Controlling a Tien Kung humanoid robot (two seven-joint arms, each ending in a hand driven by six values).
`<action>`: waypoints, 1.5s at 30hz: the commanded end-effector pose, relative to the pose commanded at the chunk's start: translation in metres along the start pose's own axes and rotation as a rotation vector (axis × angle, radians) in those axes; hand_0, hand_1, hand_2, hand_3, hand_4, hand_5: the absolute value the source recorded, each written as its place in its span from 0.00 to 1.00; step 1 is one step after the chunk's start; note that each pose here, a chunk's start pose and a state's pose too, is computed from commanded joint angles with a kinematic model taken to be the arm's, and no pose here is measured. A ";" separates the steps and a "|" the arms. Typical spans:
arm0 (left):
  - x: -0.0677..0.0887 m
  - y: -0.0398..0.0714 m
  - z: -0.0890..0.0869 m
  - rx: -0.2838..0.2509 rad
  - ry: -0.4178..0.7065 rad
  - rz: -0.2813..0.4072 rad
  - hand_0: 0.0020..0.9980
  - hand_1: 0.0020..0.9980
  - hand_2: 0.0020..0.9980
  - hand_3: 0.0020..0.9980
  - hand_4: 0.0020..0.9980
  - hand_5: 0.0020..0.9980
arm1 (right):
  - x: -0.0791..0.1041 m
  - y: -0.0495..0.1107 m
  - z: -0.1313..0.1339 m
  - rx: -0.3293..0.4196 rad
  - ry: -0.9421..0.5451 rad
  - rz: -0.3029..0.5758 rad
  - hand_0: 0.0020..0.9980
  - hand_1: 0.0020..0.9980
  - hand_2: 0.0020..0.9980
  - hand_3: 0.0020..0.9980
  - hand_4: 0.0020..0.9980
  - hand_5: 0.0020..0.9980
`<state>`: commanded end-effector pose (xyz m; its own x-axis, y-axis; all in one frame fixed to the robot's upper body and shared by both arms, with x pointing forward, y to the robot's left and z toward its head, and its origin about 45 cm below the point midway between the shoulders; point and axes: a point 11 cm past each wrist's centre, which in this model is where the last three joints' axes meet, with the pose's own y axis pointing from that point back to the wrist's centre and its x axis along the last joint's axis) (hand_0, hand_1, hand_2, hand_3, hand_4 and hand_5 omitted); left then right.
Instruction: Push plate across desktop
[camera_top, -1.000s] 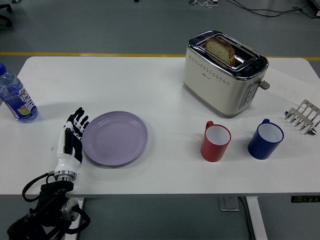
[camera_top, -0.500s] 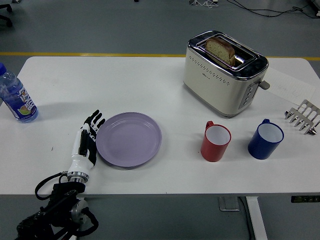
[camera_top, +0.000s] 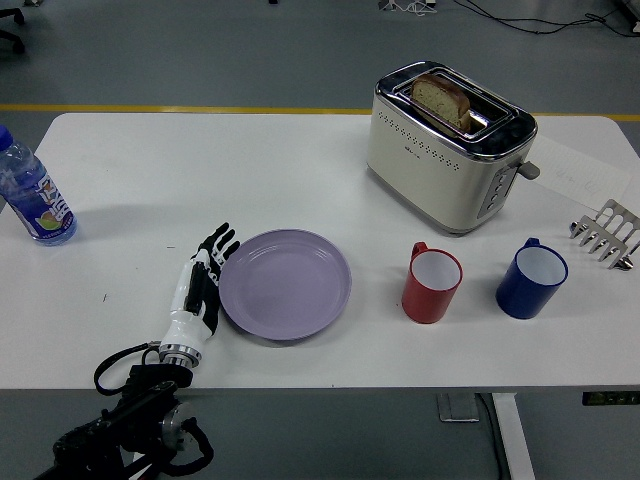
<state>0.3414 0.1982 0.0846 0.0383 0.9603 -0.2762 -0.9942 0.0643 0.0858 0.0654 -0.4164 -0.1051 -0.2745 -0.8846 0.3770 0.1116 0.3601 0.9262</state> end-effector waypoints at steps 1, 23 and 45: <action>-0.003 -0.001 0.000 0.002 0.000 -0.007 0.91 0.92 0.94 0.91 0.47 0.98 | 0.000 0.000 0.000 0.000 -0.001 0.000 0.52 0.48 0.60 0.55 0.21 0.25; -0.049 -0.005 -0.005 0.025 -0.007 -0.141 0.91 0.92 0.94 0.90 0.46 0.96 | 0.002 -0.001 0.001 -0.002 -0.004 0.006 0.52 0.48 0.60 0.54 0.21 0.26; -0.040 -0.009 0.002 -0.001 -0.012 -0.087 0.88 0.89 0.92 0.89 0.46 0.95 | 0.003 -0.001 0.001 0.000 -0.010 0.008 0.52 0.48 0.60 0.54 0.21 0.25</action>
<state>0.3488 0.1600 0.0962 0.1255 0.9544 -0.2708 -0.9872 0.1472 0.0613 0.0638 -0.4189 -0.1045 -0.2832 -0.8785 0.3848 0.1143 0.3674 0.9230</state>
